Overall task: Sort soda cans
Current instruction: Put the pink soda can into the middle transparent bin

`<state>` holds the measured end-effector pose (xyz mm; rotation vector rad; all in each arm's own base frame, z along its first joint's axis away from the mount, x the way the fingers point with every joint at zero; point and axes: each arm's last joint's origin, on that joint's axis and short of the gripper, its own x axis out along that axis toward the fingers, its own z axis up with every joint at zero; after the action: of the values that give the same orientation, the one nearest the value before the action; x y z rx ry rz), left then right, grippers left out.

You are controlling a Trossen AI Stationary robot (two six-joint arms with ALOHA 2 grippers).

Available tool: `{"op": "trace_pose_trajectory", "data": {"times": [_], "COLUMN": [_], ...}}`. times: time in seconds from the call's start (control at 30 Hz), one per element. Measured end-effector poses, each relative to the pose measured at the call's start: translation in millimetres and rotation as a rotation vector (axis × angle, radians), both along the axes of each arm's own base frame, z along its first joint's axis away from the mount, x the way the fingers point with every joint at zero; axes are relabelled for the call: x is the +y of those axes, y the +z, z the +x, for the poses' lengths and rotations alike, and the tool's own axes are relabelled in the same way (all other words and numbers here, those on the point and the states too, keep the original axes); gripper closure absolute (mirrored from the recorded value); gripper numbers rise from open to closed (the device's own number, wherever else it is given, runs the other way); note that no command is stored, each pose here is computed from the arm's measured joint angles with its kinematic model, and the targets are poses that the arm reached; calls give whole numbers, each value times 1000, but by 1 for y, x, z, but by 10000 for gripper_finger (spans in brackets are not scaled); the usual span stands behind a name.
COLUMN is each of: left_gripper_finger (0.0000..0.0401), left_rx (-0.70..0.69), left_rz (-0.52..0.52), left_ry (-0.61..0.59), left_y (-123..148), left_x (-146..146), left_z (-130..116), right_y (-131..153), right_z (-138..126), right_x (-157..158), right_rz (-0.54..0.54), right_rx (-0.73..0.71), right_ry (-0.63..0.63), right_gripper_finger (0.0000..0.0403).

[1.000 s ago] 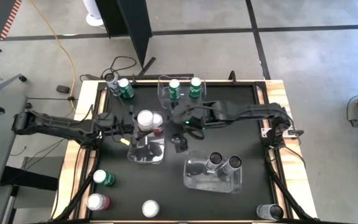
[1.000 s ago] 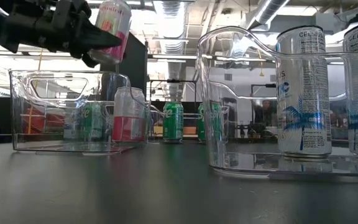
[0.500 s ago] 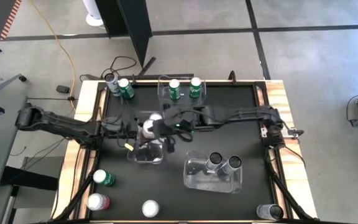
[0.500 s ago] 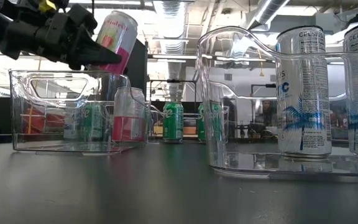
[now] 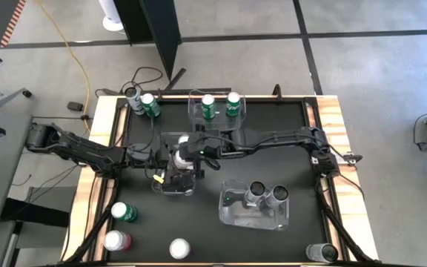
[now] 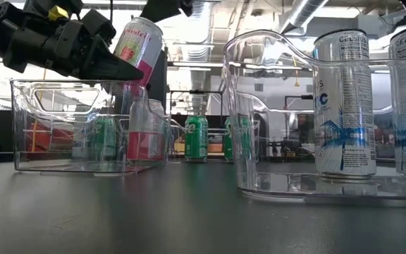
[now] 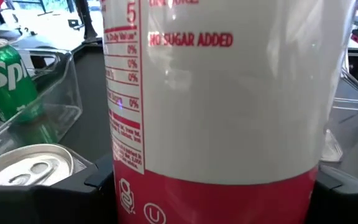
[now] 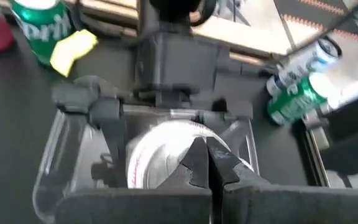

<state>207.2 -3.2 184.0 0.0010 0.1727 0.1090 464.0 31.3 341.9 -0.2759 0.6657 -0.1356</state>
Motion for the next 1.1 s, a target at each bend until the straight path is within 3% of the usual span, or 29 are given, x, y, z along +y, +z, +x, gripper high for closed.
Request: {"op": "trace_pose_trajectory", "data": {"times": [0.47,0.77,1.1], "left_gripper_finger": [121,121,121], "left_rx": [6,101,144], "left_rz": [6,11,40], "left_ry": [20,69,72], "left_y": [-1,-12,-15], "left_x": [1,2,4], "left_z": [0,-3,-4], "right_y": [-3,-41,-43], "right_z": [-3,18,21], "right_x": [4,3,1], "right_rz": [18,2,55], "right_rx": [44,107,101], "right_ry": [11,7,93], "right_gripper_finger": [403,403,403]}}
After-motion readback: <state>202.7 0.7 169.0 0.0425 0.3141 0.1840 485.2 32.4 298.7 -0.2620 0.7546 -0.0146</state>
